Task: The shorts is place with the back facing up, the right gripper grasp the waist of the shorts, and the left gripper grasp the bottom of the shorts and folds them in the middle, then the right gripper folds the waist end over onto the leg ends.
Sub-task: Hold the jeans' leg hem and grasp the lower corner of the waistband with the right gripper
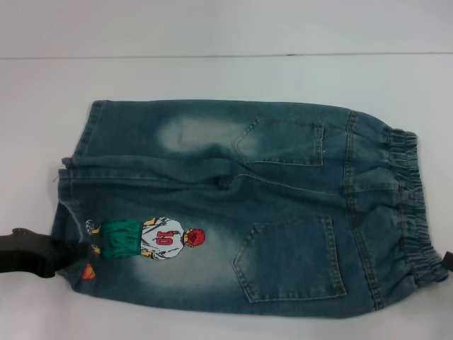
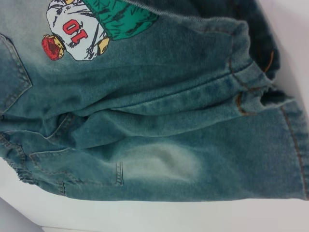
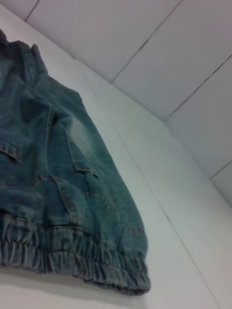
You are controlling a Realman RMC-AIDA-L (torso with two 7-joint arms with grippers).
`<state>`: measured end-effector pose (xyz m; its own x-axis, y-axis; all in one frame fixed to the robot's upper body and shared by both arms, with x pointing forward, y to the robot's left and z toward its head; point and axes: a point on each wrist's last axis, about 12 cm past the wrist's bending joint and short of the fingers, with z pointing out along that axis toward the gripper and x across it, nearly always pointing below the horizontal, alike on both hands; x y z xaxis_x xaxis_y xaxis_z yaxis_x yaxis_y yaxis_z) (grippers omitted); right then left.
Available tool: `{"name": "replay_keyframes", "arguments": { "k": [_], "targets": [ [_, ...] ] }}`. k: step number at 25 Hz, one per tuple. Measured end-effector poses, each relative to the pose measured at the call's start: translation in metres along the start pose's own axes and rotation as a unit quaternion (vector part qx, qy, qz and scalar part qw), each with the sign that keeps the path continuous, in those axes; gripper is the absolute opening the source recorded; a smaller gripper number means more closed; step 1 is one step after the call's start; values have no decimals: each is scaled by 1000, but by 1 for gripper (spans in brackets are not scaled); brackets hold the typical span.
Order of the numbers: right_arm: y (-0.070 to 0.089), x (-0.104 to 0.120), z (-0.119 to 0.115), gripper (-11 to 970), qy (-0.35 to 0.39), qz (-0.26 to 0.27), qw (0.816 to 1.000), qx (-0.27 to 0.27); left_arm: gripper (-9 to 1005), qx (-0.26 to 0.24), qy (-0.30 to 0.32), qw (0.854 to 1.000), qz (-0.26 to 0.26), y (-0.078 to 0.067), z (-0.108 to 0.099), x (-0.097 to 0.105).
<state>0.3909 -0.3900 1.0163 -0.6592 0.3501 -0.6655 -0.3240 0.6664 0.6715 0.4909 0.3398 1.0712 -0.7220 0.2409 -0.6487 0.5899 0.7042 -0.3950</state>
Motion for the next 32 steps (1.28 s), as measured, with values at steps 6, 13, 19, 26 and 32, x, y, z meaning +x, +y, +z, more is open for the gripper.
{"name": "replay_keyframes", "arguments": {
  "k": [6, 13, 19, 26, 32],
  "targets": [
    [1, -3, 5, 946, 20, 3, 1000, -12, 48, 2, 2, 1000, 2, 0, 1, 0],
    [3, -2, 6, 945, 28, 3, 999, -20, 46, 4, 4, 1000, 1, 0, 2, 0],
    [4, -5, 12, 945, 54, 3, 998, -29, 47, 3, 5, 1000, 2, 0, 3, 0],
    [5, -7, 20, 945, 76, 0, 996, -39, 47, 4, 6, 1000, 3, -1, 4, 0],
    [7, -11, 21, 945, 71, -2, 996, -49, 48, 8, 7, 1000, 2, -1, 6, 0]
  ]
}}
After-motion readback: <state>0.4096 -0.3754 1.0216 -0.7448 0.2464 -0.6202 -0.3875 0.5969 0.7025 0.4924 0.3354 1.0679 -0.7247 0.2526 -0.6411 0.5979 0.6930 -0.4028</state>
